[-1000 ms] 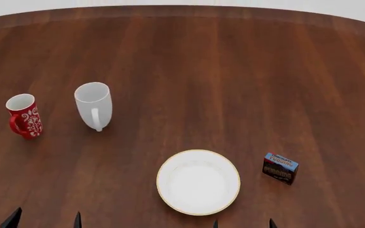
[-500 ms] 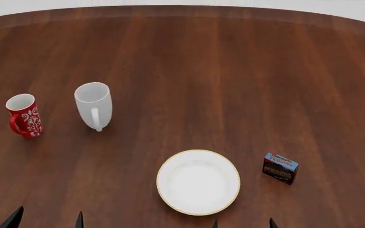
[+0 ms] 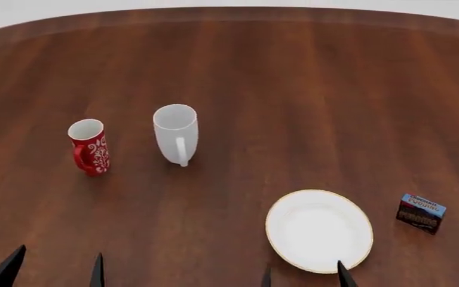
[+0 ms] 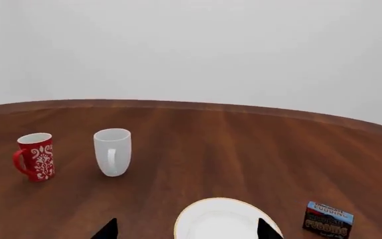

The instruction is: Put the white mug on the plate.

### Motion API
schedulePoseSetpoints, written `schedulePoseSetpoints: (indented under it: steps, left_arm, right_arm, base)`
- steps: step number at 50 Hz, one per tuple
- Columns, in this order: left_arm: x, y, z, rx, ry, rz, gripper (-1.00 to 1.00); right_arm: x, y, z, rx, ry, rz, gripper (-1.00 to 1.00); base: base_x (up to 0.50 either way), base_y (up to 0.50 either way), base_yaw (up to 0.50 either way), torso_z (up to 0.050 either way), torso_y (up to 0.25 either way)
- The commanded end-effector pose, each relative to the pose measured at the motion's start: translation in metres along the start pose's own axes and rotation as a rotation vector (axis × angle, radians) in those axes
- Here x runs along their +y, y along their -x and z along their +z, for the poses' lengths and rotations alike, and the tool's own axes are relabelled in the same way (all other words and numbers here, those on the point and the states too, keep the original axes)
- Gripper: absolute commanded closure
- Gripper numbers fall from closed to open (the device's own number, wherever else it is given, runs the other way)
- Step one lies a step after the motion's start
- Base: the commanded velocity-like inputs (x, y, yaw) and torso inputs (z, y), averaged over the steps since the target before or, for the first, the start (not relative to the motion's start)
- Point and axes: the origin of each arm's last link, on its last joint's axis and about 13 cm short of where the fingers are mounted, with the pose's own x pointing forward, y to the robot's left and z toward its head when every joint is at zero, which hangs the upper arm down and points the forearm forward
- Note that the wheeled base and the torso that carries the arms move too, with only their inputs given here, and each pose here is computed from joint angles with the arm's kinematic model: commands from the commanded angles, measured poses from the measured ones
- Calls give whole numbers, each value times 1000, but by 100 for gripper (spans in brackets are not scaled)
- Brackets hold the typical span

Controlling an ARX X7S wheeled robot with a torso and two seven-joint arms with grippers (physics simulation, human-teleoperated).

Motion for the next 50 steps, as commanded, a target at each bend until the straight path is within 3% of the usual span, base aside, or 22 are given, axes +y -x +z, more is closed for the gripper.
schedulePoseSetpoints:
  steps: [1, 22, 50]
  left_arm:
    - [0, 1, 1, 8, 1, -3, -100]
    - [0, 1, -3, 24, 0, -4, -100]
    - [-4, 4, -3, 36, -1, -14, -100]
  right_arm:
    - [0, 0, 2, -6, 4, 3, -100]
    - [0, 0, 1, -7, -15, 0, -100]
    - [0, 1, -4, -3, -4, 9, -100]
  base:
    - [0, 500, 0, 0, 0]
    - [0, 500, 0, 0, 0]
    - [479, 0, 0, 0, 0]
